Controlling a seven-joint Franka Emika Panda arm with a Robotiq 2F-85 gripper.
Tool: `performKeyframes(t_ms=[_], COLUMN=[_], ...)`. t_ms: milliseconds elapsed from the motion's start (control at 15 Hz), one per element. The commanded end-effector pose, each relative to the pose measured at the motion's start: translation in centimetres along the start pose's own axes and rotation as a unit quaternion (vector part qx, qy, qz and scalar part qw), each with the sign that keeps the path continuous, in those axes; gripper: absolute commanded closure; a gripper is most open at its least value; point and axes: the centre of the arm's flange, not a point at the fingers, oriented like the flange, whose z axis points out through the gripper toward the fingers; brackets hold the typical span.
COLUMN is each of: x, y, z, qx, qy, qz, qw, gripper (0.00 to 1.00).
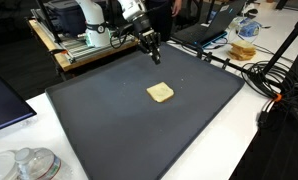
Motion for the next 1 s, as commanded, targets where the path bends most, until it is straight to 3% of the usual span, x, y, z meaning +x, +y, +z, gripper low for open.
performKeyframes(t_ms=[0,400,600,933], x=[1.5,4.2,4.4,5.7], y=[-2.9,-4.8,-4.6,-3.3], z=[0.5,3.5,6.3,8.6], qx=[-0.044,-0.106,-0.114,-0.113], qy=[-0.014,-0.091,-0.126,-0.150], qz=[-0.031,-0.079,-0.096,-0.116], qw=[0.9984,0.9872,0.9808,0.9753], gripper=[0.95,0.95,0.95,0.95])
